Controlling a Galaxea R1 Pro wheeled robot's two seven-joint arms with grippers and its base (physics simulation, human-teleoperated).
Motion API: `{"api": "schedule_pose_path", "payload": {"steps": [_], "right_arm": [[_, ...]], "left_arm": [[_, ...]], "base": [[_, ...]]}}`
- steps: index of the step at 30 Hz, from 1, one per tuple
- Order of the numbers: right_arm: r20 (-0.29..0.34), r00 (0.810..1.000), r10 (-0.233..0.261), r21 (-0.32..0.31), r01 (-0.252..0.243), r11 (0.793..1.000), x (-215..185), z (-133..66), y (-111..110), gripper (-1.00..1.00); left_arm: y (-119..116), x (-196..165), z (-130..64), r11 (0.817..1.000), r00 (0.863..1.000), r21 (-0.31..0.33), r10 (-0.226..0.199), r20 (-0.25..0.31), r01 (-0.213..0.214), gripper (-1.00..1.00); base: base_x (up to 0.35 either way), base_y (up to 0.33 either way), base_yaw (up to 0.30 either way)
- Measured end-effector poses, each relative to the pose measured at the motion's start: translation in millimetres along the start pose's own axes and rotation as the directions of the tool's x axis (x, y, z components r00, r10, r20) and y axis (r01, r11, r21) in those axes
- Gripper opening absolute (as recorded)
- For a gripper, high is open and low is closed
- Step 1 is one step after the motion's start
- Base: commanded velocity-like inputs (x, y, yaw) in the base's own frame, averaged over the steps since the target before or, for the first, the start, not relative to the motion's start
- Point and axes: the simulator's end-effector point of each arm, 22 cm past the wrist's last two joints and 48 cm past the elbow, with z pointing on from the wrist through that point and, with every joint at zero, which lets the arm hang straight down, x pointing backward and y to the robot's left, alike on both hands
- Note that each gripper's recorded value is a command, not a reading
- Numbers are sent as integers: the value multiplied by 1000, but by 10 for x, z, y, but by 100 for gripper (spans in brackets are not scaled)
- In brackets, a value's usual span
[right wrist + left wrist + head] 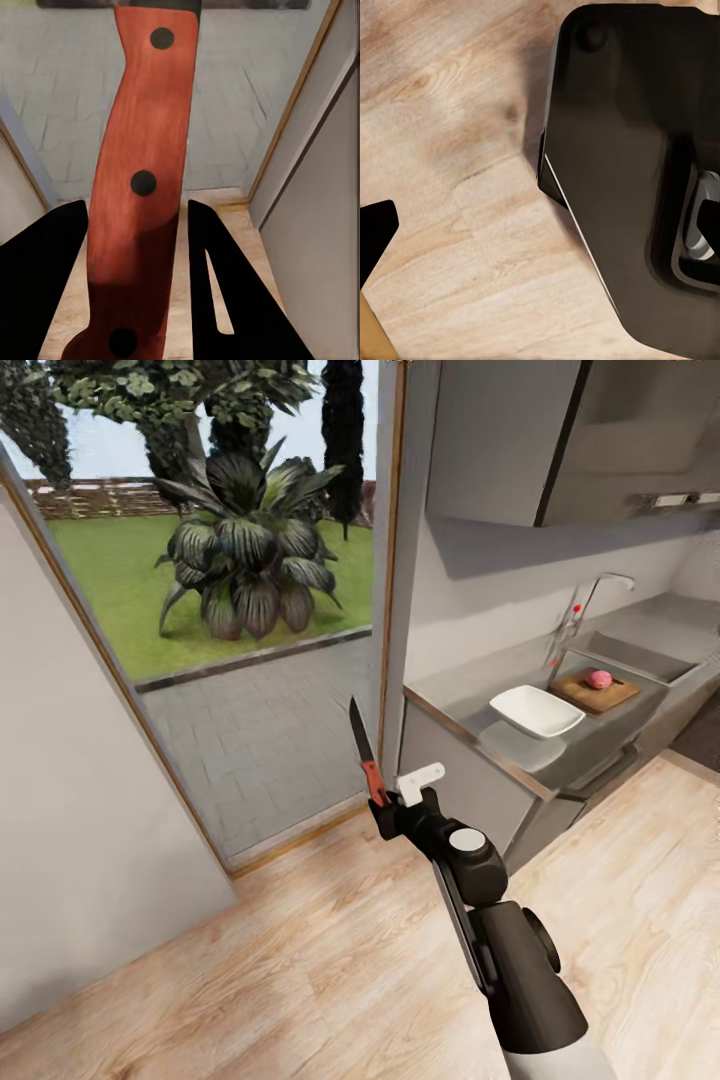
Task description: In the kitchen, take the Vidalia onion out of the sink, dice it on the chopping board with the paring knife, put the diced onion into the bowl on the countertop, then place both the paring knife and the chopping board into the sink.
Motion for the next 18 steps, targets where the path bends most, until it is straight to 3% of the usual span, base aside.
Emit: {"api": "schedule_pose_path", "payload": {"steps": [4,14,18], "right_arm": [[0,1000,0,0,0,1000,3,-2,1,-100],[2,1000,-1,0,1,1000,-12,-13,4,-100],[3,1000,-1,1,1,1000,-17,-17,4,-100]], "left_arm": [[0,-1,1,1000,1000,0,0,1,0,100],[-2,-11,7,1000,1000,0,-1,4,1,100],[-2,-13,9,1000,1000,0,-1,5,1,100]], "base": [[-260,-221,103],[-260,-222,261],[-260,-225,119]]}}
